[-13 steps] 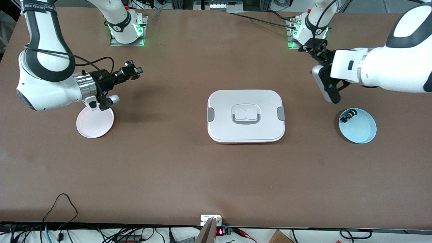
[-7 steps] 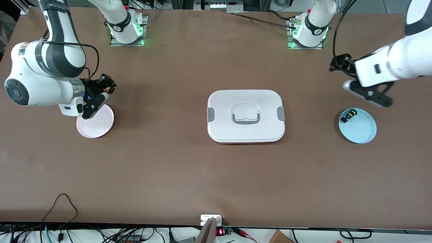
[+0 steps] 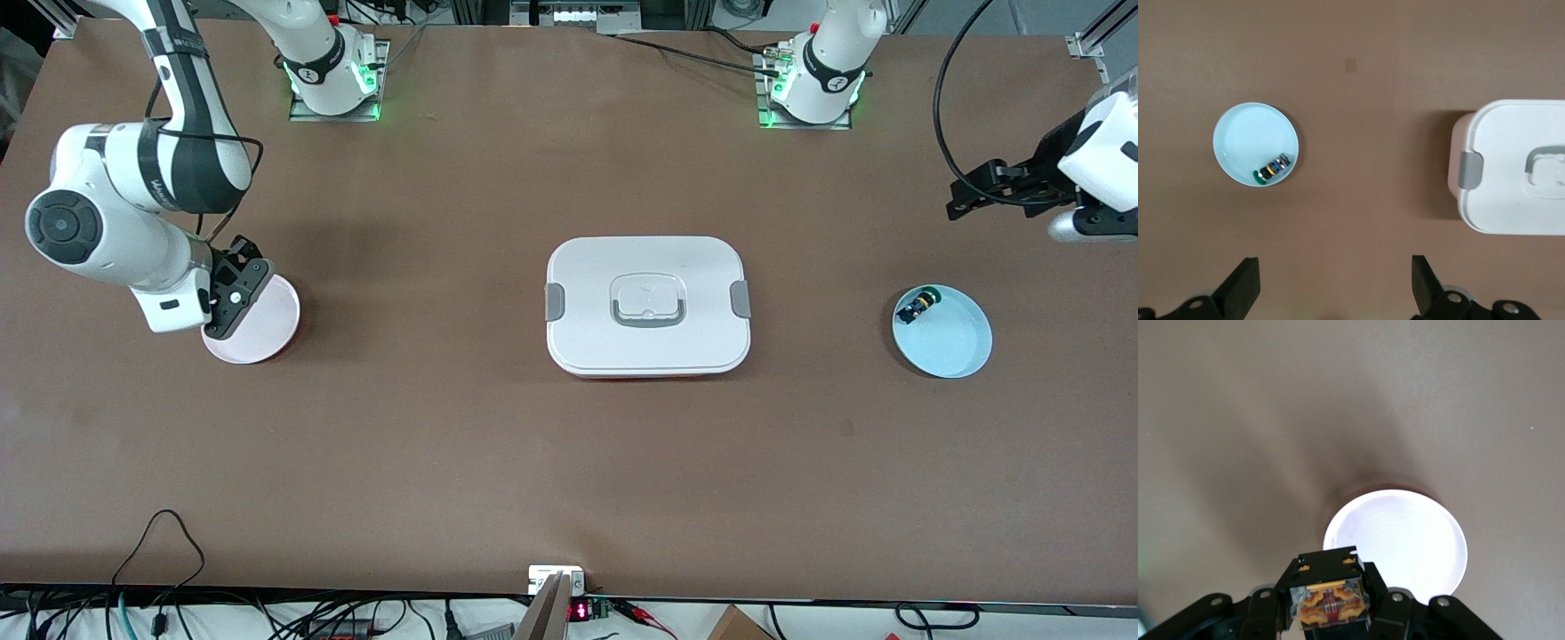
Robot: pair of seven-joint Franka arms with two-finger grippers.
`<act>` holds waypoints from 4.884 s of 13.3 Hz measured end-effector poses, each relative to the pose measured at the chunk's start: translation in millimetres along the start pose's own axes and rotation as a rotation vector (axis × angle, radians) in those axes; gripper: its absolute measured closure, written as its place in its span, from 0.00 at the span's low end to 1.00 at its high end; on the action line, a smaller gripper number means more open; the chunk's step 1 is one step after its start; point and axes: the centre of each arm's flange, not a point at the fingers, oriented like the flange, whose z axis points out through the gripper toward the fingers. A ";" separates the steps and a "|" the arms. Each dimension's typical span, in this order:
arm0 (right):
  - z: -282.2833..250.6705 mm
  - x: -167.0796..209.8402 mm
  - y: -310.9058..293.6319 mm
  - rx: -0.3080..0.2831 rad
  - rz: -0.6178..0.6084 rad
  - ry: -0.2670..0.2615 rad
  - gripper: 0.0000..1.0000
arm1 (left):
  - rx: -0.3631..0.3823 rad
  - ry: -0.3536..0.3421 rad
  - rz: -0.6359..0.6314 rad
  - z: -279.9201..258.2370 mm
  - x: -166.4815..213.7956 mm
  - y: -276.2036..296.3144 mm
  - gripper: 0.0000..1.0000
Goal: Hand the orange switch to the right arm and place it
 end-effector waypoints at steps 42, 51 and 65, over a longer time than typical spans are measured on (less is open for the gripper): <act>62.9 -40.8 24.0 -0.174 -0.185 0.124 0.00 | 0.030 0.023 0.034 6.2 6.9 15.9 0.00; -29.3 23.4 -31.2 0.197 0.483 0.061 0.00 | 0.030 0.022 0.034 6.3 7.0 15.9 0.00; -150.6 4.6 -7.5 -0.019 0.687 0.141 0.00 | 0.030 0.022 0.034 6.4 7.0 15.9 0.00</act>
